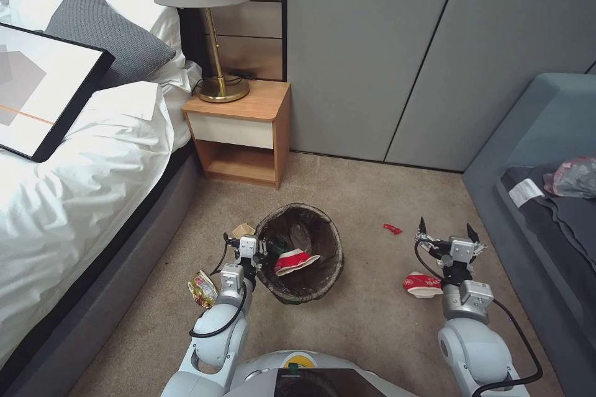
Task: Pick up the trash bin, then pick up the garbage from the floor and place it into the trash bin.
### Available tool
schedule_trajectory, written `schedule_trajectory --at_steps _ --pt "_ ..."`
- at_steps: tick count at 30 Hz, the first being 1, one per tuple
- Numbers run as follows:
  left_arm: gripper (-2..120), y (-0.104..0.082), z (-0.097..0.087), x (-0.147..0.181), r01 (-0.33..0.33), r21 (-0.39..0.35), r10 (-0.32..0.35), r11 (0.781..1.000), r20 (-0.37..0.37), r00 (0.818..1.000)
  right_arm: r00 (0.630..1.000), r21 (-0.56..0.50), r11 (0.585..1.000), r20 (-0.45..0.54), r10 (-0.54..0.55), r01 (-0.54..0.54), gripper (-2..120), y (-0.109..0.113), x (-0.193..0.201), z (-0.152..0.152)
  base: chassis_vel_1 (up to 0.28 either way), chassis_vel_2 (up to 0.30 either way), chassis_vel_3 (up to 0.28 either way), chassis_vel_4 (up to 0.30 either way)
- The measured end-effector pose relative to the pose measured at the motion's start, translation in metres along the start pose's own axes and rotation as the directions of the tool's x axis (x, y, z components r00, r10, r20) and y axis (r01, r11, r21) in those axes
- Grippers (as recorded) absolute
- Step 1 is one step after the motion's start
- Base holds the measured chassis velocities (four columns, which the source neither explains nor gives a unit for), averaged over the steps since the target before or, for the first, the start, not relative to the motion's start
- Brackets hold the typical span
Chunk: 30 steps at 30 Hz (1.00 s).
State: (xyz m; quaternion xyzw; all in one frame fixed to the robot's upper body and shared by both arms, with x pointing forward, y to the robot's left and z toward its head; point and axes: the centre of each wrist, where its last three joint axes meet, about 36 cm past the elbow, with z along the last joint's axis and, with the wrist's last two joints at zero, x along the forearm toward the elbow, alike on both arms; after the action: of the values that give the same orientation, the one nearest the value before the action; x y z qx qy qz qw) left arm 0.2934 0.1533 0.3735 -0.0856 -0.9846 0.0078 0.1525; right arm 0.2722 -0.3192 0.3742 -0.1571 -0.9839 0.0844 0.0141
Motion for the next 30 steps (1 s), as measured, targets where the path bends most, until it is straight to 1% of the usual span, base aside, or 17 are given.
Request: schedule_trajectory --at_steps 5,6,8,9,10,11,12,13,14,16,17,21,27,30 --pt "0 0.000 0.000 0.000 0.000 0.000 0.000 1.000 0.000 1.000 1.000 -0.006 1.000 -0.021 0.003 -0.003 100 0.000 0.000 0.000 0.000 0.000 0.000 0.000" --pt "0 0.000 0.000 0.000 0.000 0.000 0.000 1.000 0.000 1.000 0.998 -0.022 1.000 -0.061 0.006 -0.007 100 0.001 0.001 0.003 0.000 0.000 0.000 0.000" --pt "0 0.000 0.000 0.000 0.000 0.000 0.000 1.000 0.000 1.000 0.982 -0.061 0.998 -0.188 0.005 -0.017 100 0.004 0.005 0.014 0.000 0.000 0.000 0.000" --pt "0 0.000 0.000 0.000 0.000 0.000 0.000 1.000 0.000 1.000 0.982 -0.061 0.998 -0.188 0.005 -0.017 100 0.004 0.005 0.014 0.000 0.000 0.000 0.000" --pt "0 0.000 0.000 0.000 0.000 0.000 0.000 1.000 0.000 1.000 0.968 -0.080 0.997 -0.253 0.002 -0.023 100 0.005 0.007 0.020 0.000 0.000 0.000 0.000" --pt "0 0.000 0.000 0.000 0.000 0.000 0.000 1.000 0.000 1.000 0.957 -0.090 0.996 -0.289 0.000 -0.027 100 0.006 0.008 0.023 0.000 0.000 0.000 0.000" --pt "0 0.000 0.000 0.000 0.000 0.000 0.000 1.000 0.000 1.000 0.931 -0.111 0.993 -0.364 -0.009 -0.034 100 0.008 0.011 0.030 0.000 0.000 0.000 0.000" --pt "0 0.000 0.000 0.000 0.000 0.000 0.000 1.000 0.000 1.000 0.897 -0.121 0.992 -0.441 -0.024 -0.033 100 0.011 0.016 0.040 0.000 0.000 0.000 0.000" --pt "0 0.000 0.000 0.000 0.000 0.000 0.000 1.000 0.000 1.000 0.897 -0.121 0.992 -0.441 -0.024 -0.033 100 0.011 0.016 0.040 0.000 0.000 0.000 0.000" --pt "0 0.000 0.000 0.000 0.000 0.000 0.000 1.000 0.000 1.000 0.843 -0.113 0.994 -0.533 -0.067 0.008 100 0.021 0.033 0.061 0.000 0.000 0.000 0.000" --pt "0 0.000 0.000 0.000 0.000 0.000 0.000 1.000 0.000 1.000 0.837 -0.100 0.995 -0.542 -0.078 0.028 100 0.022 0.037 0.066 0.000 0.000 0.000 0.000" --pt "0 -0.001 0.000 0.000 -0.002 0.000 0.002 1.000 0.000 1.000 0.838 -0.063 0.996 -0.537 -0.091 0.068 100 0.023 0.042 0.072 0.000 0.000 0.000 0.000" --pt "0 0.000 0.000 0.000 0.000 0.000 0.000 1.000 0.000 1.000 0.845 -0.036 0.996 -0.528 -0.089 0.083 100 0.022 0.046 0.073 0.000 0.000 0.000 0.000" --pt "0 0.000 0.000 0.000 0.000 0.000 0.000 1.000 0.000 1.000 0.852 -0.024 0.997 -0.519 -0.074 0.073 100 0.017 0.044 0.076 0.000 0.000 0.000 0.000"
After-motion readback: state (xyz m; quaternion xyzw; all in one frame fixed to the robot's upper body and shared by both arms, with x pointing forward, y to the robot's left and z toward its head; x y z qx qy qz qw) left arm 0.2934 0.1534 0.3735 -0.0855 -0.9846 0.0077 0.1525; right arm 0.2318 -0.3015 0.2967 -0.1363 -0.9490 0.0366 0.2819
